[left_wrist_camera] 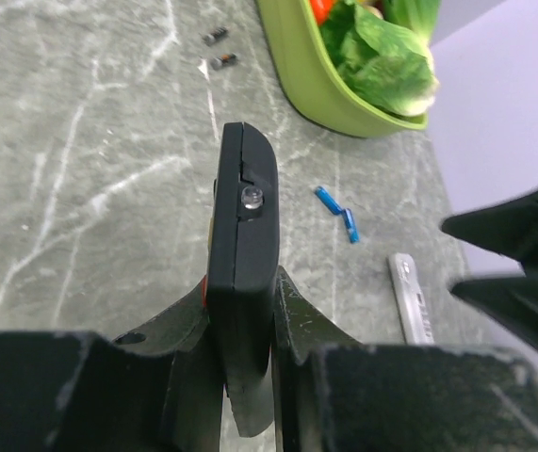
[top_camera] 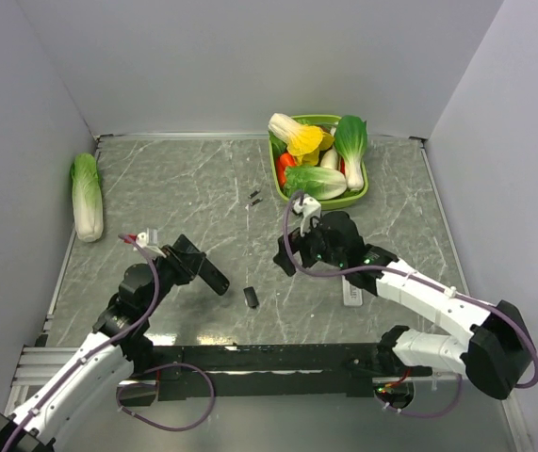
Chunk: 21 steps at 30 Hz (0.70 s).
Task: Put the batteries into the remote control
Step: Pick up the battery from the center of the board.
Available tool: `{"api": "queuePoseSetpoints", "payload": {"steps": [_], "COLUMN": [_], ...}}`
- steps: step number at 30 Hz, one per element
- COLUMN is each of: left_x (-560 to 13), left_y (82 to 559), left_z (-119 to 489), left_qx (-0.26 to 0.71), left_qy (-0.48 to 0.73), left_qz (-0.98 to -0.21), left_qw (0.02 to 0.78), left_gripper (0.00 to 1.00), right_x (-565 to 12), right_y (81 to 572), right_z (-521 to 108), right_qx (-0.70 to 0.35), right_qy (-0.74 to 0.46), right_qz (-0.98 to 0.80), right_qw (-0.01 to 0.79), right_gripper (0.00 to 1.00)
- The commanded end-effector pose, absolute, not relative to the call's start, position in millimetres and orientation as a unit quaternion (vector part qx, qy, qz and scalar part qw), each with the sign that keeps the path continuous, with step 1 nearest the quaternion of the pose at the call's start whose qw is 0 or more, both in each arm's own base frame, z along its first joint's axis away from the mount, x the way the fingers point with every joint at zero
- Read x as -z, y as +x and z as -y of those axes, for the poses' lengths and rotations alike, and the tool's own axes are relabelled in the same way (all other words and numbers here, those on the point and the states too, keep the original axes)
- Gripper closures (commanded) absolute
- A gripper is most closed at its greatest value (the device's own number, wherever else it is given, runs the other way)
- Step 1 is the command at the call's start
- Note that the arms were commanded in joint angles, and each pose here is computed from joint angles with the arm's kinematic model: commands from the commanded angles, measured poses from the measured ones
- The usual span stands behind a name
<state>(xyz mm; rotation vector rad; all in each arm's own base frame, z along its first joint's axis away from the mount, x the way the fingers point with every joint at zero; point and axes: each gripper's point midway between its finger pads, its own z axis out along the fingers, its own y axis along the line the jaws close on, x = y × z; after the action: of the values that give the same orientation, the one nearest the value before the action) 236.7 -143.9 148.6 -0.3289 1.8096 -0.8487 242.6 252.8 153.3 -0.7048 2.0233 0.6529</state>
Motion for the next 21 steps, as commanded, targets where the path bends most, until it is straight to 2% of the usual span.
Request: {"api": "queuePoseSetpoints", "payload": {"steps": [1, 3, 8, 16, 18, 21], "left_x": [-170.7, -168.8, -163.2, -165.8, -166.1, -168.4], "left_y": [229.7, 226.0, 217.3, 202.4, 200.2, 198.5], "left_z": [154.3, 156.5, 165.5, 183.8, 186.6, 188.8], "left_qx": [0.421, 0.432, 0.454, 0.488, 0.492, 0.494], "left_qy": [-0.132, -0.123, -0.09, -0.015, -0.004, 0.007], "left_qz": [-0.714, -0.708, -0.701, -0.687, -0.687, -0.686], "left_qw": [0.543, 0.546, 0.542, 0.538, 0.535, 0.533], "left_gripper": [0.99, 0.99, 0.99, 0.99, 0.99, 0.99], "right_x": [-146.0, -137.7, -115.9, -80.1, -80.3, -65.8], "right_y": [266.5, 279.3, 294.7, 311.6, 318.0, 323.8], "right_z": [-225.6, -209.9, -179.0, -168.3, -170.0, -170.5], "right_qx": [-0.223, -0.213, -0.16, -0.106, -0.102, -0.088], "right_qy": [-0.186, -0.137, -0.08, -0.068, -0.064, -0.06], "right_qz": [-0.861, -0.88, -0.913, -0.946, -0.947, -0.956], "right_qw": [0.418, 0.403, 0.368, 0.299, 0.297, 0.274], "right_gripper": [0.12, 0.18, 0.21, 0.49, 0.53, 0.54]}}
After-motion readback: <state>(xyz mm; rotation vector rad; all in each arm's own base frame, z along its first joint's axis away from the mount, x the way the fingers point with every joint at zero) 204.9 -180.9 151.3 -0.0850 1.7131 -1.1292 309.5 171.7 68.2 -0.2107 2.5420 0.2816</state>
